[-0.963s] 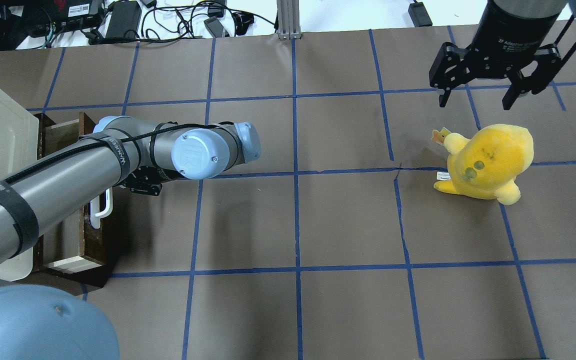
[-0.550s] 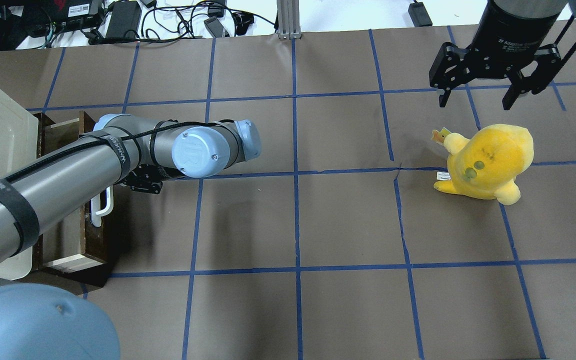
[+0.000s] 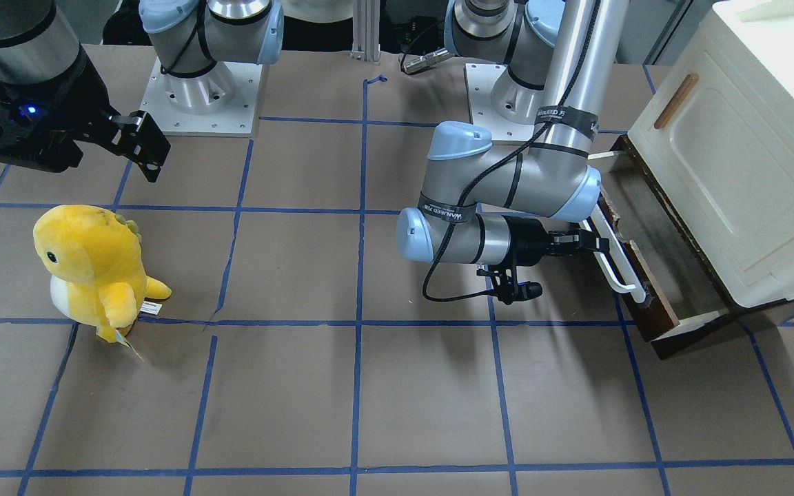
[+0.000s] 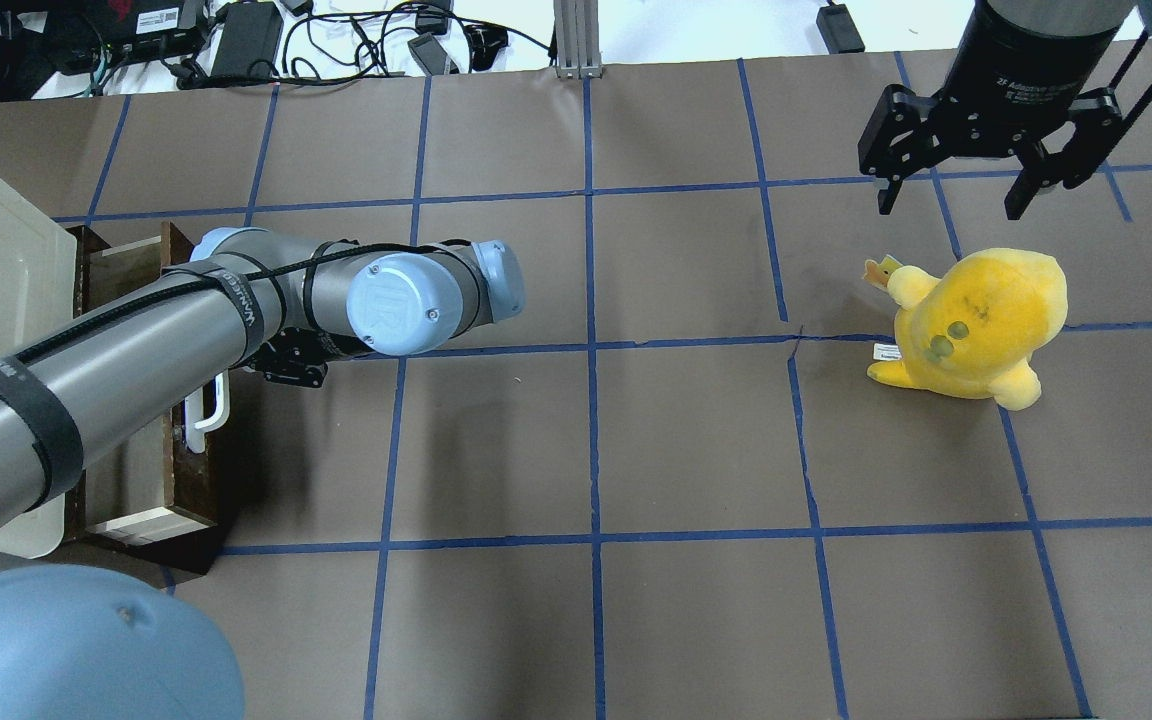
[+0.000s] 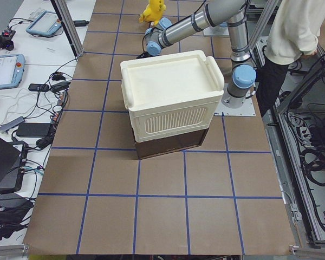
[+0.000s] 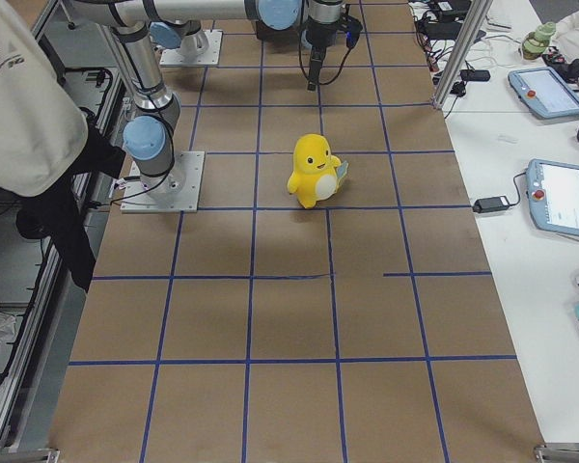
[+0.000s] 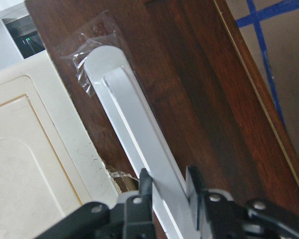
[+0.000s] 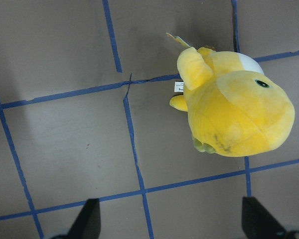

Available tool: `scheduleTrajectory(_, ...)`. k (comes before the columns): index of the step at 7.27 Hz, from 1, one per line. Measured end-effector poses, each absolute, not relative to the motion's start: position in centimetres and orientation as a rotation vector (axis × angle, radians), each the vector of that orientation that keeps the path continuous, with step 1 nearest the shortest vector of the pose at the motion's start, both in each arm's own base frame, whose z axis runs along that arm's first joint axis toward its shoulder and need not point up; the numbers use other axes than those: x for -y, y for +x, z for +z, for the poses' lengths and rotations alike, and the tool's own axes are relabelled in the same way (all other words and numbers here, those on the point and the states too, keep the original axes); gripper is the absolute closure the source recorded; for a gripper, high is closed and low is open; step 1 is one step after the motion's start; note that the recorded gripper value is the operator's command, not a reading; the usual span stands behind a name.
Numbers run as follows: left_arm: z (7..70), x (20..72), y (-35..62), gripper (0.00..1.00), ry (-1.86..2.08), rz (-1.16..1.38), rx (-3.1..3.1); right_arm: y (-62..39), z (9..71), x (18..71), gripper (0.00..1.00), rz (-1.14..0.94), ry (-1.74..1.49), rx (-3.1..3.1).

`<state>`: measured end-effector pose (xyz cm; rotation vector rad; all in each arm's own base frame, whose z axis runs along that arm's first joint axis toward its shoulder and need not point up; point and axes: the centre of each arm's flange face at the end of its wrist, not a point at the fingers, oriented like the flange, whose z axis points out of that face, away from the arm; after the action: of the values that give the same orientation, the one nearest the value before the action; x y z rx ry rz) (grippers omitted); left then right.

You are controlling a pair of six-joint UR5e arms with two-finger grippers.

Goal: Pull drawer sideways
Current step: 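Pull the handle with the left gripper, sliding the drawer out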

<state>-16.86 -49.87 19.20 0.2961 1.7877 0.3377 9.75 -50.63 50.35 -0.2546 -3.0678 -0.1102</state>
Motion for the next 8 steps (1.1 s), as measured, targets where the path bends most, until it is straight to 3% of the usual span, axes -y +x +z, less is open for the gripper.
scheduleTrajectory(2,19.2,49.7,-17.4,0.85,0.307,0.334,-1.786,9.7,50.3,50.6,0.0,-0.11,-0.255,3.068)
scheduleTrajectory(6,19.1,49.3,-18.2,0.87,0.333,0.334,-1.78,9.7,50.3,50.6,0.0,-0.111,-0.255,3.068)
scheduleTrajectory(7,19.1,49.3,-18.4,0.77,0.338,0.332,-1.779,9.7,50.3,50.6,0.0,-0.111,-0.255,3.068)
scheduleTrajectory(8,19.3,49.4,-18.4,0.43,0.336,0.328,-1.781,9.7,50.3,50.6,0.0,-0.111,-0.255,3.068)
